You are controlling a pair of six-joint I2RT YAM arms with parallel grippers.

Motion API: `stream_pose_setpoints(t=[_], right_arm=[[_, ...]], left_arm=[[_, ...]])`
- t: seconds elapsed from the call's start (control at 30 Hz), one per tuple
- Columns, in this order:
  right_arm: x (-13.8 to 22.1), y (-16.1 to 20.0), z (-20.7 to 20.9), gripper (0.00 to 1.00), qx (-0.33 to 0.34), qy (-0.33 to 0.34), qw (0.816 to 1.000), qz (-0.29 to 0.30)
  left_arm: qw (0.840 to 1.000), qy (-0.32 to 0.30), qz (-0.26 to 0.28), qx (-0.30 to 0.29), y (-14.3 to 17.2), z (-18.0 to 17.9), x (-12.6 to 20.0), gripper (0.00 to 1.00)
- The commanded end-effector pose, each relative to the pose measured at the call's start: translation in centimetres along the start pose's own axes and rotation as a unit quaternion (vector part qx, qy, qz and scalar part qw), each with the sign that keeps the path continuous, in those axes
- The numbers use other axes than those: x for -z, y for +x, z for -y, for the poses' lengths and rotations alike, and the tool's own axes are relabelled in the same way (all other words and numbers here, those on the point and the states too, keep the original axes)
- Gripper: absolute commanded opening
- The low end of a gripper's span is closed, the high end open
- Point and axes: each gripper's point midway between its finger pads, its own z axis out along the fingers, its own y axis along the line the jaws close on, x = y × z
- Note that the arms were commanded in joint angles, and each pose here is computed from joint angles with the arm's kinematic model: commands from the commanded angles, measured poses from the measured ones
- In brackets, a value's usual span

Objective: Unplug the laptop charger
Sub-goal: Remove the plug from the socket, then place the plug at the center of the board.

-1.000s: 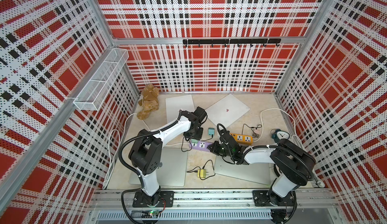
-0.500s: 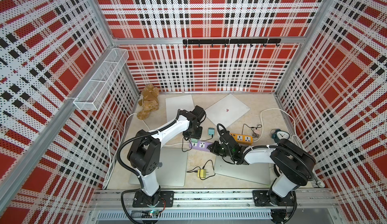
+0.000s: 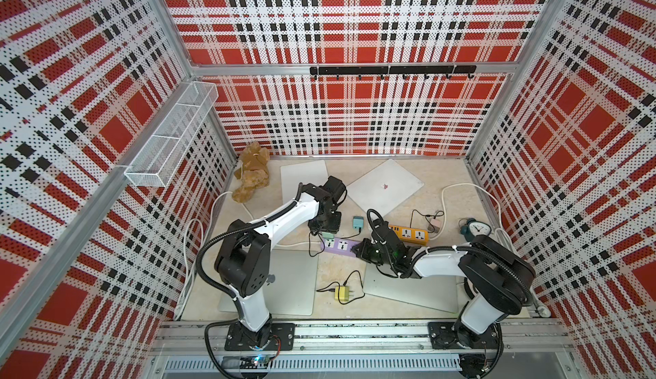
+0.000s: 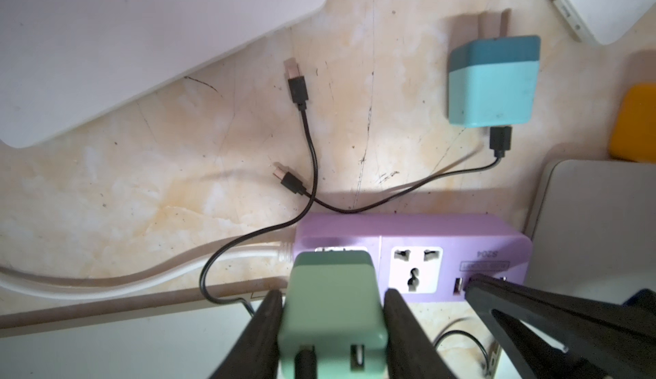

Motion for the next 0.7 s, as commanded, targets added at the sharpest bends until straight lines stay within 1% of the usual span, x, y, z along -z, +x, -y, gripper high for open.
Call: stream_pose_setpoints(t=[0.0, 0.2, 0.5, 0.67], right_arm=[[0.7, 3.9, 9.2, 0.00, -0.007, 0.164, 0.985, -0.055], [1.0, 3.6, 8.9, 0.00, -0.004, 0.162, 0.985, -0.050], [1.3, 2.9, 7.1, 0.00, 0.010, 0.145, 0.988, -0.044], [1.4, 2.6, 6.5, 0.00, 0.015, 0.137, 0.990, -0.041]], left_arm=[[0.999, 0.007, 0.030, -0.009, -1.2, -0.2, 2.5, 0.26], [0.999, 0.002, 0.045, -0.002, -1.9, -0.9, 3.2, 0.26], [0.997, -0.012, 0.077, 0.005, -3.7, -2.6, 4.7, 0.26], [0.993, -0.037, 0.111, -0.001, -5.5, -4.2, 5.8, 0.26]])
